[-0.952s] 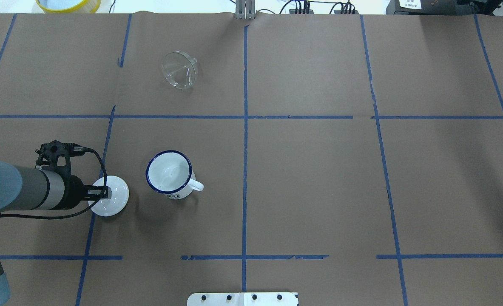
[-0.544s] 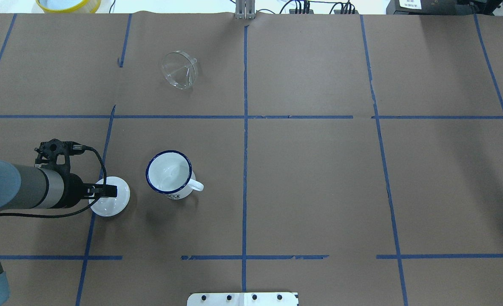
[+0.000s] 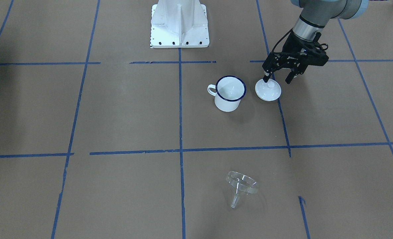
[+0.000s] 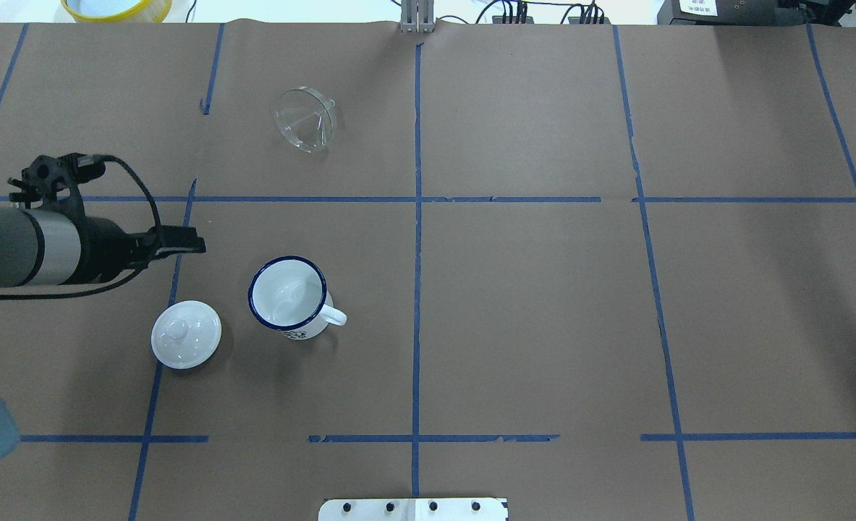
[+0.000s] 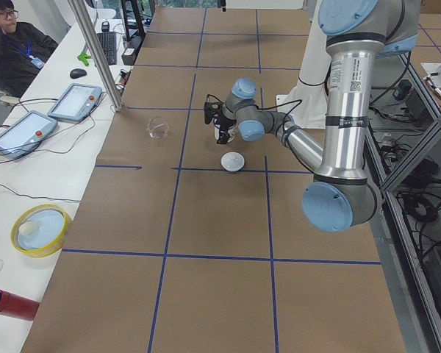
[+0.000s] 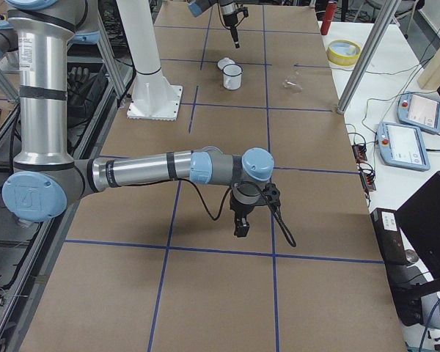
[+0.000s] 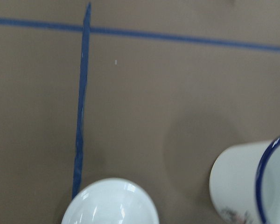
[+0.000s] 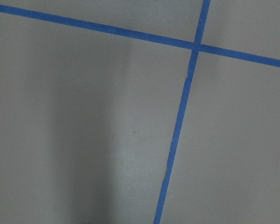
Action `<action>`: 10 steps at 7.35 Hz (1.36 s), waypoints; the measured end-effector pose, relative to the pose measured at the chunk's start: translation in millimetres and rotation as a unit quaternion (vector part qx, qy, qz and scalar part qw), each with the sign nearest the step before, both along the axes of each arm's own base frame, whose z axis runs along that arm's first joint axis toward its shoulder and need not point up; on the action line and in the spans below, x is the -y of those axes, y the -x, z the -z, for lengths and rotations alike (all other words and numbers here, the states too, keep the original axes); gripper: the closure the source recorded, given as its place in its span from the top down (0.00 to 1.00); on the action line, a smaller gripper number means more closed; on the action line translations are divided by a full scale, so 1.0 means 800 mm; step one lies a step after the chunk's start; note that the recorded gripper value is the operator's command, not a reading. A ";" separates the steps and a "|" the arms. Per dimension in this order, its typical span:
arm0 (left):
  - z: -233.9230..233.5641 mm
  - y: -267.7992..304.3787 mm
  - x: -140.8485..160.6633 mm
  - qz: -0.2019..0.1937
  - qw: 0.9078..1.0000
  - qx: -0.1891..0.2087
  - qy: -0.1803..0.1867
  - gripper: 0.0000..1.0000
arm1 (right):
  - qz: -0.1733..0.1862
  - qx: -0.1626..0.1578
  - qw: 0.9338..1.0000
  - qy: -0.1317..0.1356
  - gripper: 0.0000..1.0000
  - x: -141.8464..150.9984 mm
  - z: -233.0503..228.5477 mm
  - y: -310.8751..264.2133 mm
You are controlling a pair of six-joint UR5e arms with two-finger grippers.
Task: Place funnel on cup
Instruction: 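Reach the left gripper to the clear glass funnel and grasp it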
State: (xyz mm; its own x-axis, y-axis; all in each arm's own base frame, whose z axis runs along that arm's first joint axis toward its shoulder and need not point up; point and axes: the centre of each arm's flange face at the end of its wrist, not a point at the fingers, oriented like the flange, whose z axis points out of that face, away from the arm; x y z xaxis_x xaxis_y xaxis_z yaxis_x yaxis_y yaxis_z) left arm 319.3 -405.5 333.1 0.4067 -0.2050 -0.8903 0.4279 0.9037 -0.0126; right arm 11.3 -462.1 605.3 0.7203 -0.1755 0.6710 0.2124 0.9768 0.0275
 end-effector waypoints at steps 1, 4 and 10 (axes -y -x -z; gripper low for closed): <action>0.025 -0.017 0.043 0.062 0.996 -0.038 0.043 1.00 | 0.000 0.000 1.000 0.000 1.00 0.000 0.000 0.000; 0.057 -0.091 0.153 0.219 0.952 -0.161 0.139 1.00 | 0.000 0.000 1.000 0.000 1.00 0.000 0.000 0.000; 0.013 -0.206 0.296 0.312 0.910 -0.219 0.165 0.05 | 0.000 0.000 1.000 -0.001 1.00 0.000 0.000 0.000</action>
State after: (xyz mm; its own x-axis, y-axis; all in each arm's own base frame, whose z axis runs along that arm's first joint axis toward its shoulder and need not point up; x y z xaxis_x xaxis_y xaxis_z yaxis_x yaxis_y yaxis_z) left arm 484.4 -642.3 322.7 -0.2599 -0.5589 -0.7874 0.7449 0.4028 -0.5318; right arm 11.3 -462.1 604.9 0.7203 -0.1762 0.6709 0.2124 0.9768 0.0286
